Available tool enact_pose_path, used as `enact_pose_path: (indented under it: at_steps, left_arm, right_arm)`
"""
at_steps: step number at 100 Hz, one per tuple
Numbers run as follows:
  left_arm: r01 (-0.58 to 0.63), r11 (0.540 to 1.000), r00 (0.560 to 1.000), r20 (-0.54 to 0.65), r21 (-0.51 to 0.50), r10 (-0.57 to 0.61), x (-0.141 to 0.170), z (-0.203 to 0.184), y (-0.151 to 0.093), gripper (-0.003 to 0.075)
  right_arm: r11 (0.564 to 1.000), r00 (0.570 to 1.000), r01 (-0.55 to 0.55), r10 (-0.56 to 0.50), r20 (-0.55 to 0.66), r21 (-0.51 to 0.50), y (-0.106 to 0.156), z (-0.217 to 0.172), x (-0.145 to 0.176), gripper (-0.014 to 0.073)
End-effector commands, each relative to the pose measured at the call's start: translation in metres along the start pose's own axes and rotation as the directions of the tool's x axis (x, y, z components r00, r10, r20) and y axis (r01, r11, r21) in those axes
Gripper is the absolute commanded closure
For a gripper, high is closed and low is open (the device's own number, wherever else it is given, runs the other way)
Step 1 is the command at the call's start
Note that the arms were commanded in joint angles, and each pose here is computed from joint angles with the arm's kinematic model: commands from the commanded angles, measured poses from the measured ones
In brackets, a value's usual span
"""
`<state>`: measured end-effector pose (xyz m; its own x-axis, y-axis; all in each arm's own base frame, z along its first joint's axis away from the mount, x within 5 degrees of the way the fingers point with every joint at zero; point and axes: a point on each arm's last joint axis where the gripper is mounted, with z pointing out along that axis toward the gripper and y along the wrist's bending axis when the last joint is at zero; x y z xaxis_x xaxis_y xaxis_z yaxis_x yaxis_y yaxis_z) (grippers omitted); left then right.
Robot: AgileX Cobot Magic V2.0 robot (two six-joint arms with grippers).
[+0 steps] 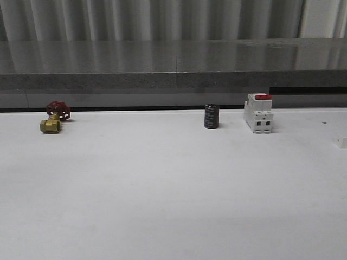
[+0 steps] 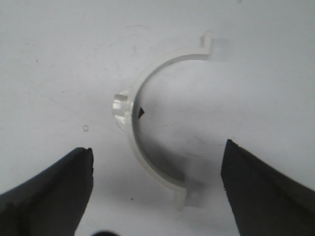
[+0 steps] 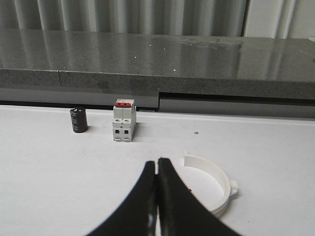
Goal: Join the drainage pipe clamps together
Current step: 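Lower the left gripper and grasp the clamp half's end tab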
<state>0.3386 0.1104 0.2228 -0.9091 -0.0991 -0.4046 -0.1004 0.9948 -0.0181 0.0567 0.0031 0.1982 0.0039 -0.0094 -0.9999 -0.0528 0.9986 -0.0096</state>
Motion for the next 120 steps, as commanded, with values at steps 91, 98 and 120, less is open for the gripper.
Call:
enact_pose_path:
  at_steps: [91,98,120]
  left_arm:
    - [-0.07,0.997,0.998,0.01,-0.014,0.07,-0.035,0.063,0.023,0.0186]
    - [-0.069,0.997,0.997,0.018,-0.018,0.07,-0.036,0.063,0.023,0.0186]
    - [-0.086,0.996,0.996,0.025,-0.021,0.087,-0.036,0.063,0.023,0.0253]
  right_arm:
    - [1.0,0.993,0.004,-0.006,0.115,0.011,-0.001,-0.003,-0.015,0.066]
    - [1.0,0.993,0.004,-0.006,0.115,0.011,-0.001,-0.003,-0.015,0.066]
    - [1.0,0.993,0.004,-0.006,0.115,0.011,-0.001,-0.003,-0.015,0.066]
